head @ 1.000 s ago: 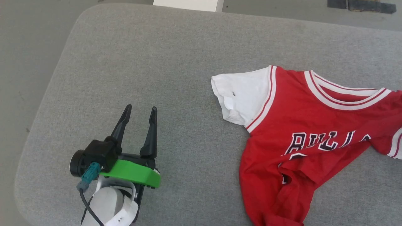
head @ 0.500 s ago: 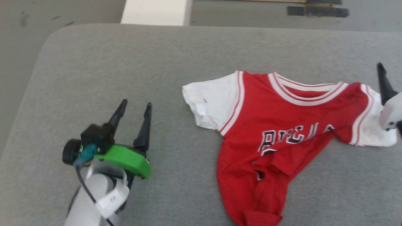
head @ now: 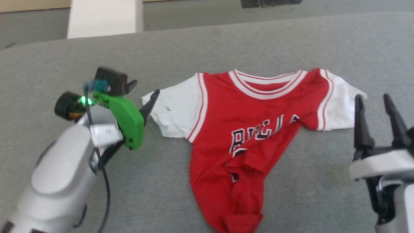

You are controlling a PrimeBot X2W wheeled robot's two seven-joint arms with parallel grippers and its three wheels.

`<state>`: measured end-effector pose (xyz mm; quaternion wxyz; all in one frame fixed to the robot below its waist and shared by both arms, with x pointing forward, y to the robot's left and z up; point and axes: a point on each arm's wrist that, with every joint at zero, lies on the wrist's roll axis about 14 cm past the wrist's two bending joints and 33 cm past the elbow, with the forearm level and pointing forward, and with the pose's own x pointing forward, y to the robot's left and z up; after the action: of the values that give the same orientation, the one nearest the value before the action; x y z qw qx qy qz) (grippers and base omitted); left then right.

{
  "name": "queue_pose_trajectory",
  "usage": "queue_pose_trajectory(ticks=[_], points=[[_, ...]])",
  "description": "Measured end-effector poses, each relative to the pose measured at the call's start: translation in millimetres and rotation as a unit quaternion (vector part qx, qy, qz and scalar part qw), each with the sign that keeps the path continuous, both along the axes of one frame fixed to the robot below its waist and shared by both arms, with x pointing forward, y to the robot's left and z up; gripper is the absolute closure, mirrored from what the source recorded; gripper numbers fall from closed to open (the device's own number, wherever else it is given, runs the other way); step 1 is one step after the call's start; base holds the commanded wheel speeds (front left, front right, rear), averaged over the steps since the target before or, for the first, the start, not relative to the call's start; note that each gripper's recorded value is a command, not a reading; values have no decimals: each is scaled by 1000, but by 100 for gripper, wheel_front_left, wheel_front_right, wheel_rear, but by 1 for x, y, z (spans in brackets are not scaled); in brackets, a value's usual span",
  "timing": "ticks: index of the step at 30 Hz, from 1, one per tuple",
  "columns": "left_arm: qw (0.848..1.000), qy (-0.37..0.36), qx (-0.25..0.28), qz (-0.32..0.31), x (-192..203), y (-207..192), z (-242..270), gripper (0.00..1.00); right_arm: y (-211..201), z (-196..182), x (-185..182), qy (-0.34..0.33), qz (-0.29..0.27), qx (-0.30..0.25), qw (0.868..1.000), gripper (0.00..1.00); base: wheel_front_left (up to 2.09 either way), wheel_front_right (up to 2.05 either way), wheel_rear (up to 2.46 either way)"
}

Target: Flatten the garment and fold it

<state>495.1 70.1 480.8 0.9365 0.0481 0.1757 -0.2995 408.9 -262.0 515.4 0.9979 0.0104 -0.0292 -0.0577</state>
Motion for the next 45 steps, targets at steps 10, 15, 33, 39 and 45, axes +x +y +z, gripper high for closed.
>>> queue_pose_trajectory(ticks=[10, 15, 33, 39, 45], points=[[977, 164, 125, -63, 17, -5, -50, 0, -23, -24, -37, 33, -63, 15, 997, 0, 0, 0, 0], [962, 211, 164, -55, 28, 6, -75, 0, -30, -30, -44, 45, -77, 12, 996, 0, 0, 0, 0], [942, 288, 165, -49, 29, 11, -104, 100, -42, -63, -51, 114, -98, 8, 989, 0, 0, 0, 0], [974, 185, 130, -12, 47, 21, -69, 100, -48, -79, -47, 205, -77, -8, 976, 0, 0, 0, 0], [992, 92, 90, -1, 47, 25, -30, 100, -52, -77, -20, 298, -32, -15, 954, 0, 0, 0, 0]])
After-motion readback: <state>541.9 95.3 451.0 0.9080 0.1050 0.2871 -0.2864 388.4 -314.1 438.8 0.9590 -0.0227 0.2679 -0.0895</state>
